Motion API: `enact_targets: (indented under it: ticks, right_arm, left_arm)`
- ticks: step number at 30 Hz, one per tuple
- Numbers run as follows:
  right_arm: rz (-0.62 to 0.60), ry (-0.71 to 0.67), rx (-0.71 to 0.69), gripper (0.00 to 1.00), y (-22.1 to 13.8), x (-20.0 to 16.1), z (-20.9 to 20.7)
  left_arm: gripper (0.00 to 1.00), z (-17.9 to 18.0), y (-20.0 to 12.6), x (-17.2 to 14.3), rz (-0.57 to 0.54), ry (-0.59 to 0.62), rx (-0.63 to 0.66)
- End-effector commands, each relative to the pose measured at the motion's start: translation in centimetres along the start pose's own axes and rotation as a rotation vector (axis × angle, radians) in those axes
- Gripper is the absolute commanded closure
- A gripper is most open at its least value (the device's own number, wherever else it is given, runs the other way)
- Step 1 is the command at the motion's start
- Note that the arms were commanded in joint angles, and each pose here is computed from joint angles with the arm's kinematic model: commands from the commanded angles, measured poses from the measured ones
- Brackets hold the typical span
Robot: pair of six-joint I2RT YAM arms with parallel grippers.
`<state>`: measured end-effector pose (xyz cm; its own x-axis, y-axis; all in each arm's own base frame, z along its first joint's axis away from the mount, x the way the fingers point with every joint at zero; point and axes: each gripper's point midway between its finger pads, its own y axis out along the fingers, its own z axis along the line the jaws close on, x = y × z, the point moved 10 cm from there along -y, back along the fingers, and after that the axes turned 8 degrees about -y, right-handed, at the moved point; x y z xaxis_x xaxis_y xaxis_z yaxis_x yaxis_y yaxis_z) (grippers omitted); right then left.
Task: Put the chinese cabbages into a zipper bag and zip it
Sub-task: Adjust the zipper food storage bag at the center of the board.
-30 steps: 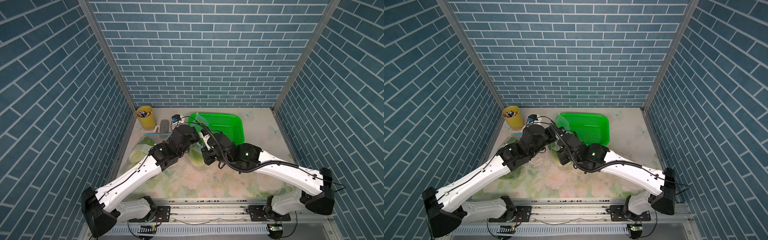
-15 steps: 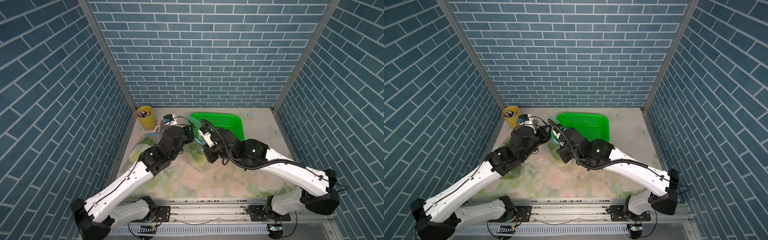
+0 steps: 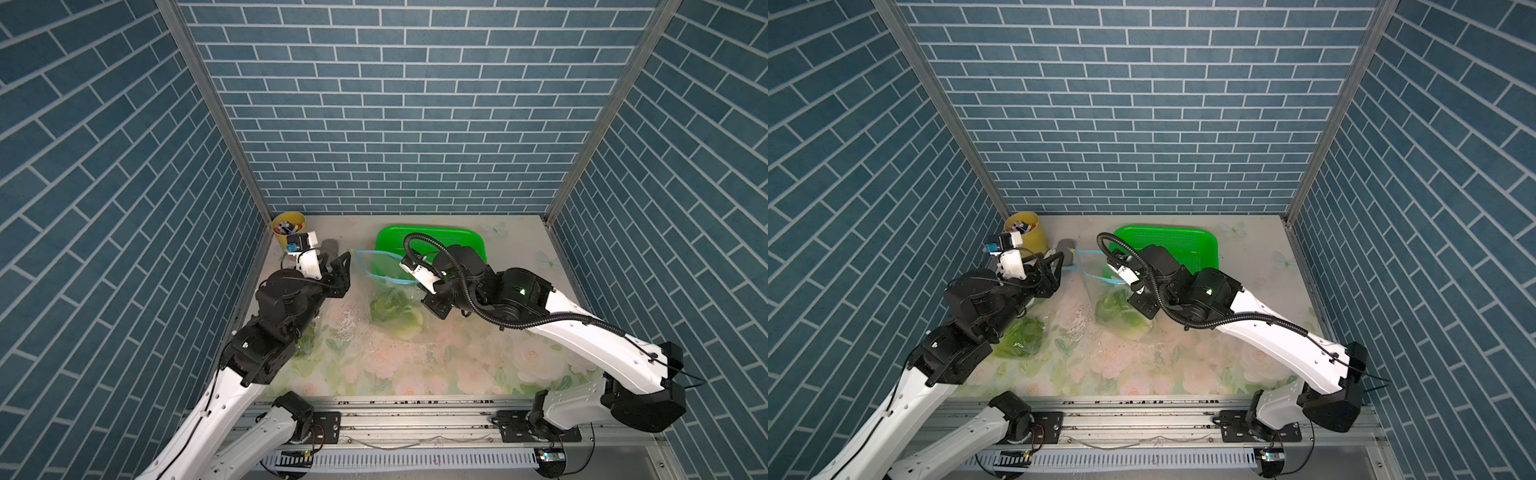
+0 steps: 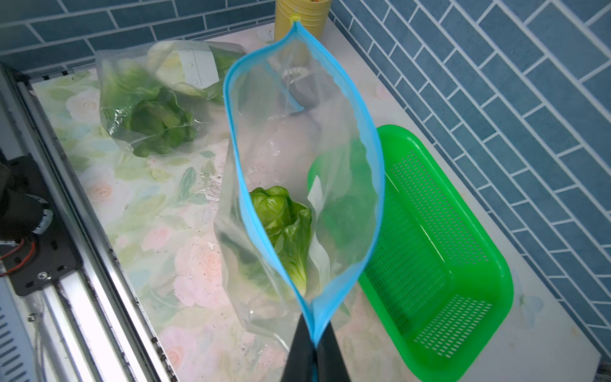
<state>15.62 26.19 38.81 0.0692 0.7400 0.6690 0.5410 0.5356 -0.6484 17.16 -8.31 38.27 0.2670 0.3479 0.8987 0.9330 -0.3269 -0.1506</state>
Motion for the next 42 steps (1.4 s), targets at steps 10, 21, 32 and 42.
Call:
enact_targets:
  ticks: [10,21,32,42]
  right_arm:
    - [0.013,-0.067,-0.054,1.0,-1.8,-4.6,-2.6]
    - [0.01,0.01,-0.058,1.0,-1.2,-5.8,-3.7]
    - [0.009,0.023,-0.033,1.0,-0.8,-5.8,-3.8]
    - [0.034,0.034,-0.036,1.0,-0.1,-5.6,-4.2]
  left_arm:
    - [0.38,1.0,1.6,-4.5,0.059,0.239,-0.294]
    - [0.44,2.4,2.6,-7.1,0.106,0.226,-0.447]
    - [0.41,3.3,5.1,-7.1,0.134,0.219,-0.579]
    - [0.52,2.6,6.1,-6.9,0.081,0.221,-0.691]
